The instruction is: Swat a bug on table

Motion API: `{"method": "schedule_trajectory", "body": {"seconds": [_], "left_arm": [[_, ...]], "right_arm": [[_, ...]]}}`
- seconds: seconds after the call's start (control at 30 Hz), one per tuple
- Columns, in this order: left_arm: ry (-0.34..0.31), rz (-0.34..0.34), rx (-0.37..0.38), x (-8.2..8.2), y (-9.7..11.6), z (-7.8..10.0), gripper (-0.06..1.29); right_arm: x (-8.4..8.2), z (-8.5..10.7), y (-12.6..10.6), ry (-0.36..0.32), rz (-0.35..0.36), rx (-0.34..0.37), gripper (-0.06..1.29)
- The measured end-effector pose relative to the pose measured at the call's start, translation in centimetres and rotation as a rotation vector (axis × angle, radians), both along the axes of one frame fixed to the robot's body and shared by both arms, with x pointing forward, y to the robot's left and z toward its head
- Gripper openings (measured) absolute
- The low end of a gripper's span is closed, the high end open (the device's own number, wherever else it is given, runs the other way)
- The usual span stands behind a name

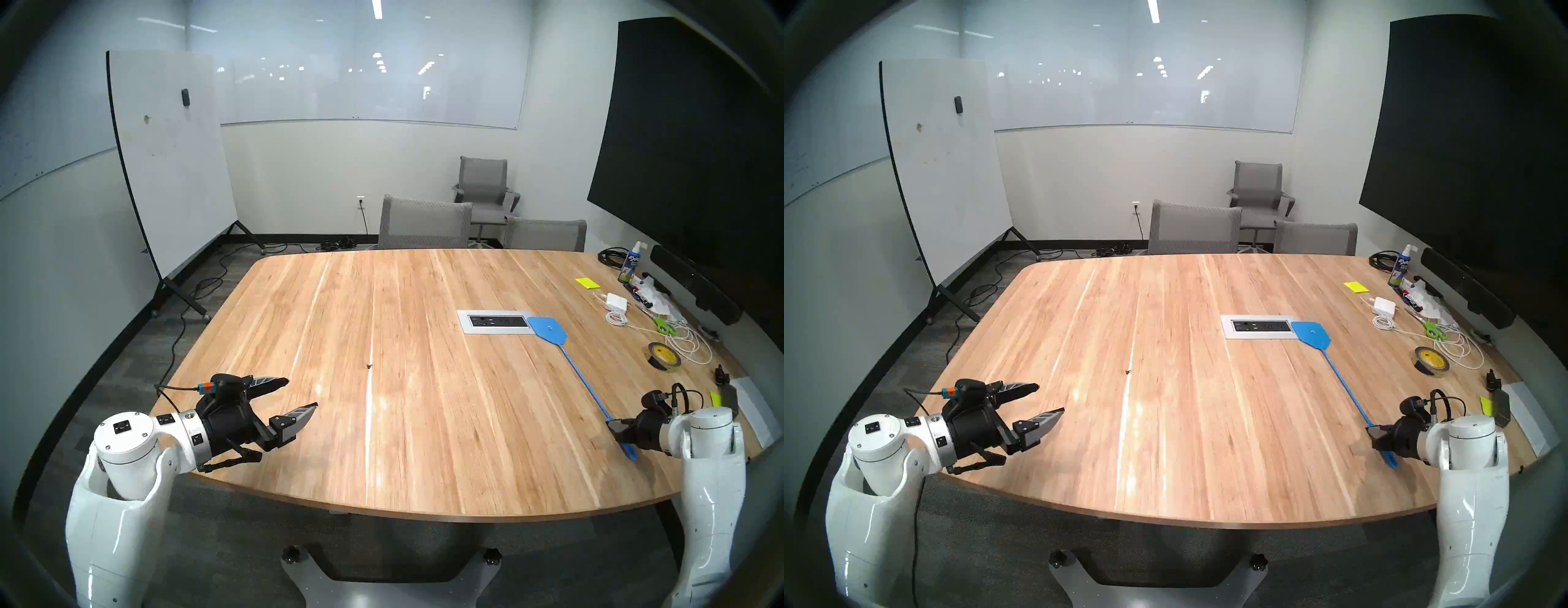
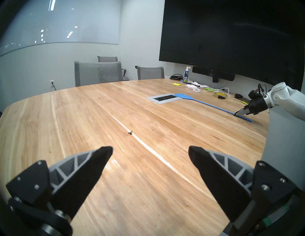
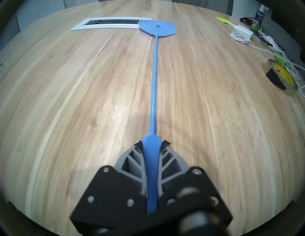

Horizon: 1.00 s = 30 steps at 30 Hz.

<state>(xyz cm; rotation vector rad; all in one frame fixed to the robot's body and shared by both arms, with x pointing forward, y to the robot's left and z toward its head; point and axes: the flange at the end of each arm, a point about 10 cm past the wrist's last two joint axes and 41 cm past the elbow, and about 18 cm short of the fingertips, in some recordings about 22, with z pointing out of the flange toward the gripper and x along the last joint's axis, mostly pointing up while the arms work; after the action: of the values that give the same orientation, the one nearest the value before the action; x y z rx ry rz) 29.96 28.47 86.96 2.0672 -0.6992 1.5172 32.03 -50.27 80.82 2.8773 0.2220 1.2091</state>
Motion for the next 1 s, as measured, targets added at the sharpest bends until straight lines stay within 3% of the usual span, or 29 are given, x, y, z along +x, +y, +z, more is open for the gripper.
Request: {"method": "schedule_trajectory", "body": {"seconds": [1.0], "left_arm": [[0.0, 0.001, 0.001, 0.0, 0.0, 0.0, 1.25]], "right_arm": [[-5.4, 0.3, -1.3, 0.03, -0.032, -0.014, 0.07]]}}
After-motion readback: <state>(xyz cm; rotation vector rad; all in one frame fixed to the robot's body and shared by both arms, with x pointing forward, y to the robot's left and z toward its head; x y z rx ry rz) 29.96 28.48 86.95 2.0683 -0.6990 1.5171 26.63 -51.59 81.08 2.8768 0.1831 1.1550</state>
